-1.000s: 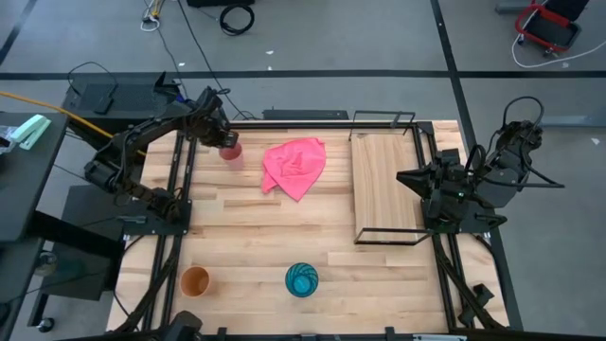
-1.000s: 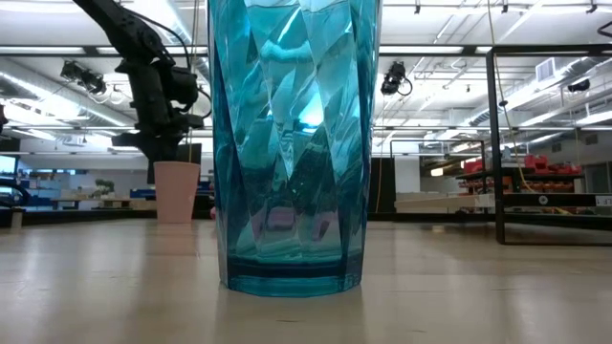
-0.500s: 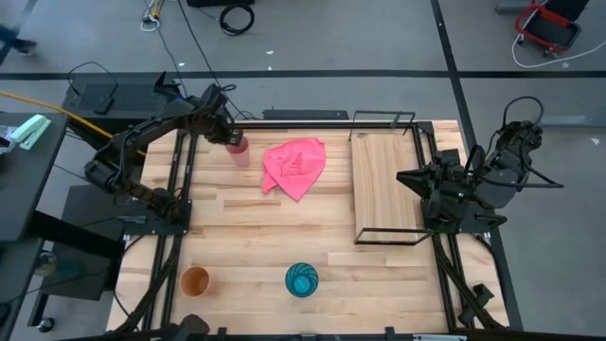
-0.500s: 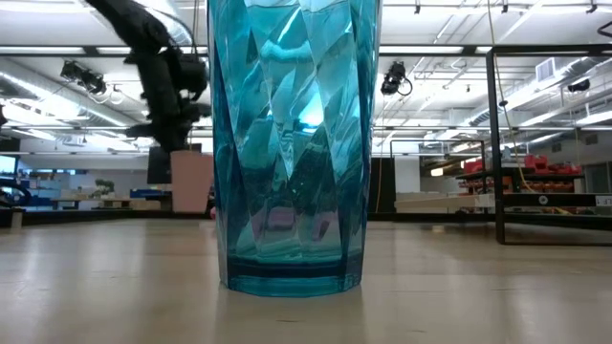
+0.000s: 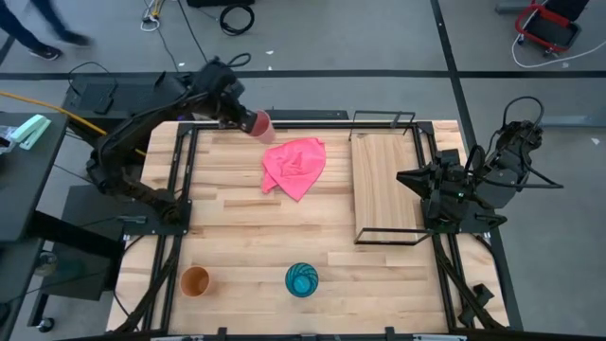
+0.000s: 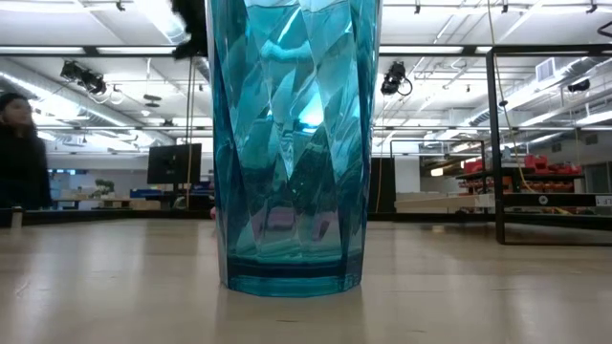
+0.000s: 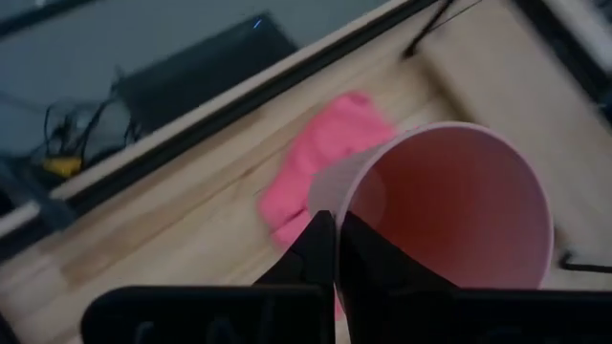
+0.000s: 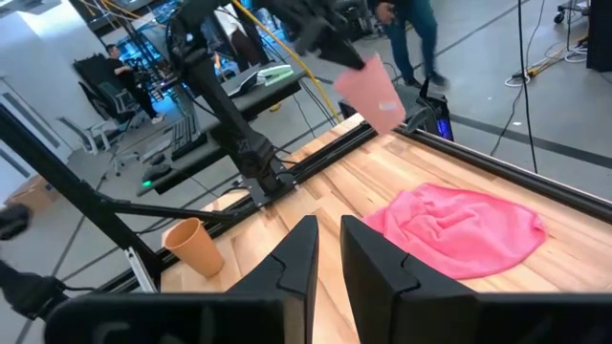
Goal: Stack small to large cups/mugs on shelf
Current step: Put the pink plastic cup on the shelf
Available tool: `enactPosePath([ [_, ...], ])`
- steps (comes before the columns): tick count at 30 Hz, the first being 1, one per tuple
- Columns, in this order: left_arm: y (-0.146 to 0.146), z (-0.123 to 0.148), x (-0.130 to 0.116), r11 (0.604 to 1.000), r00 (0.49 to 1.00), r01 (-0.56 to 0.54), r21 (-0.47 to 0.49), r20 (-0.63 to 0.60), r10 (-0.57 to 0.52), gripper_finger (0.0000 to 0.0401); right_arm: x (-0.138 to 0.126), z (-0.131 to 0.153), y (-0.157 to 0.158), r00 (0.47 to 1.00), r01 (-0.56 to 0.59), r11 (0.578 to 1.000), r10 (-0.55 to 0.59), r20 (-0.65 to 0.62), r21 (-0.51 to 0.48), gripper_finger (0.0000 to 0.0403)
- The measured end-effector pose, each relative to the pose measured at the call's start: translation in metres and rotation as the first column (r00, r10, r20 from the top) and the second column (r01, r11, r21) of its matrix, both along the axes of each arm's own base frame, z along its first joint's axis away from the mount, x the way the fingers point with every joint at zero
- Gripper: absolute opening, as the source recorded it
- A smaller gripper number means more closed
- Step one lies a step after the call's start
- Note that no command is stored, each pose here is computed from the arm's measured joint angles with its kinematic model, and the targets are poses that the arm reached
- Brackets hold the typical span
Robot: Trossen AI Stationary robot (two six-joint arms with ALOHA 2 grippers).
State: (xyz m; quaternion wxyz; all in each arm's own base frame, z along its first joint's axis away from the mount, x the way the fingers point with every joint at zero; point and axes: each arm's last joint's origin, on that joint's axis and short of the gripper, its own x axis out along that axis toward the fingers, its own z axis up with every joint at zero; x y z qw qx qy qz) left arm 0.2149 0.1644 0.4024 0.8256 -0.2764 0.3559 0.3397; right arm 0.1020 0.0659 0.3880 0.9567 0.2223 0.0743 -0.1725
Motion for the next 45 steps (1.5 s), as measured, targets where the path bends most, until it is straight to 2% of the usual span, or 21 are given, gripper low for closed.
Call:
enactPosePath([
  [5, -0.025, 0.028, 0.012, 0.998, 0.997, 0.059, 0.034, 0.053, -0.06, 0.0009, 0.0, 0.0, 0.0, 1.0, 0.0, 1.0, 0.0, 0.001, 0.001, 0.0057],
  [9, -0.039, 0.03, 0.031, 0.992, 0.993, 0.118, 0.036, 0.02, -0.119, 0.0009, 0.0, 0.0, 0.0, 1.0, 0.0, 1.0, 0.0, 0.001, 0.001, 0.0057],
  [19, -0.062, -0.007, 0.106, 0.955, 0.948, 0.296, -0.016, -0.118, -0.296, 0.0009, 0.0, 0.0, 0.0, 1.0, 0.0, 1.0, 0.0, 0.007, 0.028, 0.0057],
  [26, -0.08, -0.028, 0.144, 0.923, 0.908, 0.383, -0.038, -0.165, -0.384, 0.0009, 0.0, 0.0, 0.0, 1.0, -0.009, 0.999, 0.009, 0.004, 0.033, 0.0057],
  [36, -0.096, -0.057, 0.177, 0.899, 0.874, 0.432, -0.074, -0.212, -0.437, 0.0009, 0.001, -0.001, 0.002, 1.0, -0.03, 0.998, 0.03, -0.001, 0.061, 0.0057],
  [45, -0.105, -0.084, 0.208, 0.874, 0.86, 0.478, -0.093, -0.155, -0.487, 0.0009, 0.007, -0.006, 0.009, 0.999, -0.041, 0.994, 0.044, -0.028, 0.1, 0.0057],
])
